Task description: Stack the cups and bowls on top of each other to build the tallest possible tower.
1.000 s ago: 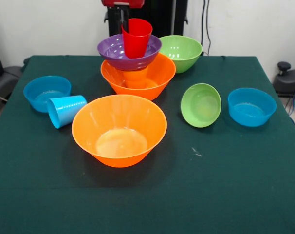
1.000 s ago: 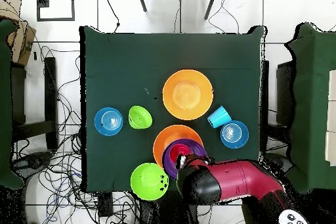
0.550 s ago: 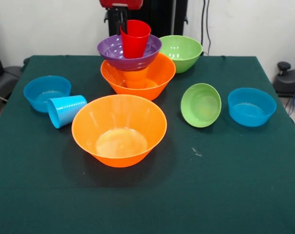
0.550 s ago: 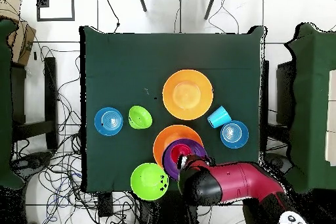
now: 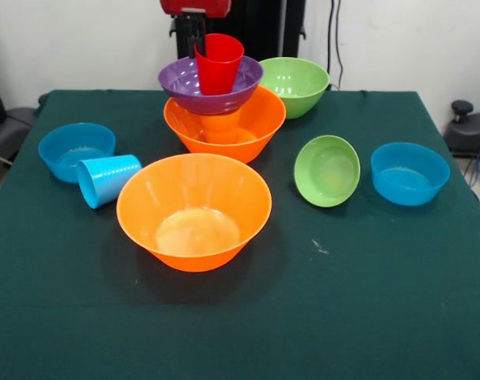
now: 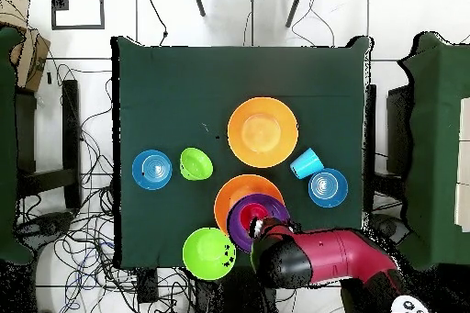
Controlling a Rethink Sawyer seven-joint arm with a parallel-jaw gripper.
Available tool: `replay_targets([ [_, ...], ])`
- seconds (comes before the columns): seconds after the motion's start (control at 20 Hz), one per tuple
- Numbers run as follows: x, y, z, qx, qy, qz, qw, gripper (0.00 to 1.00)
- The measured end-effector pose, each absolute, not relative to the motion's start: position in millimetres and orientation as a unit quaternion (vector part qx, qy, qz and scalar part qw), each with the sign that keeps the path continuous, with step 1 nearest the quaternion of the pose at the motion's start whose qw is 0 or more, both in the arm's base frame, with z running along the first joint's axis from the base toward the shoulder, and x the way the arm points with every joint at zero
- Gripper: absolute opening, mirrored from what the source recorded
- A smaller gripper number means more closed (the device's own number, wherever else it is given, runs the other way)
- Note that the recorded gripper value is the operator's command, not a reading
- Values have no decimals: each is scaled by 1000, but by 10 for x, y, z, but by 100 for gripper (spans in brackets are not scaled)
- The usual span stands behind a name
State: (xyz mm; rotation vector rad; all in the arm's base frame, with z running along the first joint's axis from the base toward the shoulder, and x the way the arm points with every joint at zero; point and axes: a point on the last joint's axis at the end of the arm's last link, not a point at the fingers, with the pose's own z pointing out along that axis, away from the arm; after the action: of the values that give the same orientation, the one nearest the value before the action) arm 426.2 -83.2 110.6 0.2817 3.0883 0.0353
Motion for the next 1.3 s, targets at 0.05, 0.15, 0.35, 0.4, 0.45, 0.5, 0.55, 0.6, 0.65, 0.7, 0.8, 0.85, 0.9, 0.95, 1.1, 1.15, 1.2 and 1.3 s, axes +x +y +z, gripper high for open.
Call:
replay_targets([
  [0.05,4260,-833,1103,91,996,12,20,0],
  [0.15,4256,-836,1101,92,996,11,19,0],
  [0.35,4247,-848,1099,94,995,10,19,0],
  [0.4,4245,-854,1099,95,995,10,19,0],
  [0.45,4243,-855,1098,95,995,10,19,0],
  [0.5,4242,-857,1098,95,995,10,19,0],
  [0.55,4237,-863,1097,96,995,9,18,0],
  [0.6,4237,-865,1097,96,995,9,18,0],
  [0.65,4234,-868,1097,97,995,9,18,0],
  [0.7,4232,-870,1097,97,995,9,18,0],
  [0.8,4226,-877,1096,98,995,8,17,0],
  [0.85,4220,-884,1094,99,995,8,17,0],
  [0.9,4216,-889,1093,100,995,7,16,0],
  [0.95,4207,-898,1092,102,995,6,16,0],
  [1.1,4193,-914,1090,104,994,5,15,0],
  [1.15,4184,-923,1088,106,994,4,14,0],
  [1.2,4182,-926,1088,106,994,4,13,0],
  [1.3,4177,-930,1087,107,994,3,13,0],
])
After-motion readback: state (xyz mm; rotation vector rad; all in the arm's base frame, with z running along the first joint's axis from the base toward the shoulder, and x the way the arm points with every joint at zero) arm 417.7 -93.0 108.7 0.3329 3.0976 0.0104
